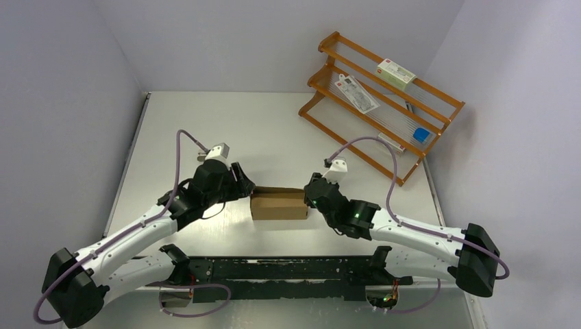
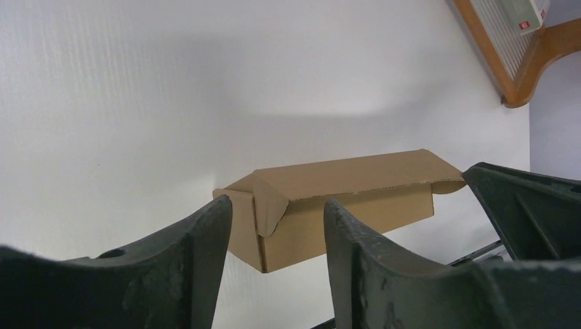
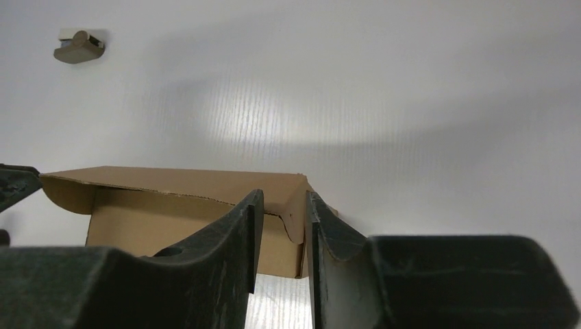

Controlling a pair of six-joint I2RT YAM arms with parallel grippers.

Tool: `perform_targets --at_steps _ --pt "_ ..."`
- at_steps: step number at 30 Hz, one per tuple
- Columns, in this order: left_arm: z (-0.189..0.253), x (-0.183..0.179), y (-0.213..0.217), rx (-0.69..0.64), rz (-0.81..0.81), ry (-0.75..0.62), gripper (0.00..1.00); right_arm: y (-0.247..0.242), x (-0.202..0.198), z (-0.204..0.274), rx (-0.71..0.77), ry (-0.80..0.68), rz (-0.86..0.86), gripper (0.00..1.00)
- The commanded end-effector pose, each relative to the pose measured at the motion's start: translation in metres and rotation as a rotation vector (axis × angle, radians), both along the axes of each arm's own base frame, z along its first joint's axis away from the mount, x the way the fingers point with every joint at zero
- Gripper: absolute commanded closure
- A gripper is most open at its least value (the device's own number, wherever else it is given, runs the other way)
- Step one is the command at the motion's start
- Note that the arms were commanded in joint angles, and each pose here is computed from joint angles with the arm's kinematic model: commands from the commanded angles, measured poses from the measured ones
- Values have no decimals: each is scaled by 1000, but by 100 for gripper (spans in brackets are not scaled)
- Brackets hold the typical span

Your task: Fold the paper box

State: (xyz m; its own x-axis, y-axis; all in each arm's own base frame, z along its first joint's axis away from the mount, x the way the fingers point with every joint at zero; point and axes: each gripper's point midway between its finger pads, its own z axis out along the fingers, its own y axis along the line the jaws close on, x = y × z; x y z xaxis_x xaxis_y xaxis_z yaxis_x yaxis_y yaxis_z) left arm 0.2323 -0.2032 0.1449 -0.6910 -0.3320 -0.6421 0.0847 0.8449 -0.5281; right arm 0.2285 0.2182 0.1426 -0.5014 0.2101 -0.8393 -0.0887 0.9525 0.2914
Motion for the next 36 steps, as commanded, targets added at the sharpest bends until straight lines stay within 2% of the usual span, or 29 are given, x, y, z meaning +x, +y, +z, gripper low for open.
perform_targets --at_steps 1,8,15,21,25,31,36 --pt "0 1 -11 -56 -34 -25 46 -2 -5 -17 37 24 0 70" --pt "-22 -16 -10 -78 -68 25 59 -4 -18 -37 46 67 45 77" --pt "-34 -29 -2 -76 -66 51 60 -5 -22 -48 38 80 66 78" --pt "-14 -31 8 -94 -39 1 46 -6 -23 -42 30 66 78 77" --pt "4 -32 14 -95 -26 -23 37 -2 -18 -18 37 11 109 73" --pt "-25 -53 15 -147 -36 62 36 33 -10 24 40 -80 260 60" --pt "-29 -59 11 -244 -25 66 35 71 -1 39 48 -81 344 57"
